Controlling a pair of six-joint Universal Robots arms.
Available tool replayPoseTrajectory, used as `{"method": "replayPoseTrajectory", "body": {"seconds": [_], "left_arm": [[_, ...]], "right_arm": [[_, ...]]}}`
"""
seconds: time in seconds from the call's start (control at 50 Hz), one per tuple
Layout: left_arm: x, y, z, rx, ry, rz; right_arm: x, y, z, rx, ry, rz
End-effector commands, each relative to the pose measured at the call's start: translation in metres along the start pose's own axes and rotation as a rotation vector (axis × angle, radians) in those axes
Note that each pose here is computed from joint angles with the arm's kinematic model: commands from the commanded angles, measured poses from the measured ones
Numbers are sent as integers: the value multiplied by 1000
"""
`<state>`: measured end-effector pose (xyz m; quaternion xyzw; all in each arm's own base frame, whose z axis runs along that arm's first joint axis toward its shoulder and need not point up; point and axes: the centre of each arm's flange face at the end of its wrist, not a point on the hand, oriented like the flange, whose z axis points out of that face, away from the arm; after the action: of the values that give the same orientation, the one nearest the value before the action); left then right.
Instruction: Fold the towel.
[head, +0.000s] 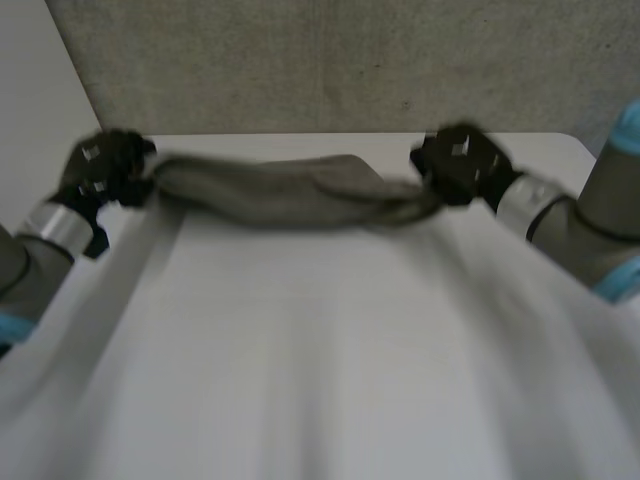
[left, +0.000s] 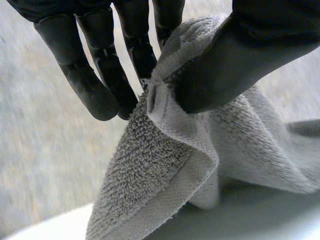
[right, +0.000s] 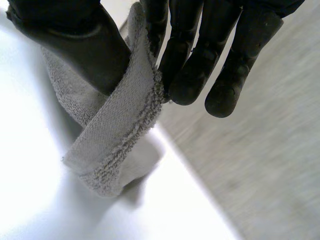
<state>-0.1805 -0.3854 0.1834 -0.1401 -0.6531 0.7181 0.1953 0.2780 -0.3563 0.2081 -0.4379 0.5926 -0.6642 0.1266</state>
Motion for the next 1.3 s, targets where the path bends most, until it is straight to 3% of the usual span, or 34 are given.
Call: {"method": "replayPoseTrajectory", "body": {"seconds": [0.02,0.16,0.28,0.36,0.44,0.48,0.58,0.68,0.76,0.86,0.94,1.02,1.08,1.1,1.12,1.14,1.16,1.18,1.2,1.22,1.24,1.3], "left_arm": [[2,37,-33,-112,25,133],[-5,22,-48,-118,0,234],[-8,-1,-59,-117,-33,232],[-3,-29,-64,-100,-38,230],[4,-85,-71,-46,-54,170],[9,-106,-74,-11,-53,142],[19,-159,-80,98,-42,61],[23,-173,-82,116,-37,18],[13,-139,-69,-11,-50,-57],[13,-91,-41,-184,-22,-96],[3,-58,-14,-320,-57,-22],[5,-62,5,-322,-55,69],[14,-94,23,-202,-30,138],[16,-119,32,-97,-27,174],[16,-119,32,-96,-27,174],[20,-141,39,15,-21,209],[24,-166,43,137,-14,241],[24,-166,43,139,-14,241],[32,-191,42,259,0,257],[37,-215,39,372,9,256],[37,-215,39,373,9,256],[36,-241,32,512,8,189]], "right_arm": [[-37,49,-27,-142,-114,27],[-23,15,-60,-128,-46,8],[-19,0,-71,-119,-17,36],[0,-44,-87,-52,44,55],[18,-86,-97,34,100,55],[36,-128,-110,106,156,68],[57,-167,-128,97,199,109],[57,-149,-118,-97,119,129],[36,-115,-93,-284,-14,23],[35,-72,-69,-457,22,-35],[42,-62,-48,-453,90,-105],[59,-86,-20,-256,236,-211],[75,-117,-5,-44,361,-303],[75,-117,-5,-43,362,-304],[83,-134,1,76,434,-349],[89,-157,1,212,507,-388],[89,-158,1,213,508,-388],[97,-183,-8,335,576,-417],[102,-210,-21,457,638,-435],[102,-210,-21,458,639,-435],[105,-228,-33,543,675,-429],[102,-232,-40,569,632,-380]]}}
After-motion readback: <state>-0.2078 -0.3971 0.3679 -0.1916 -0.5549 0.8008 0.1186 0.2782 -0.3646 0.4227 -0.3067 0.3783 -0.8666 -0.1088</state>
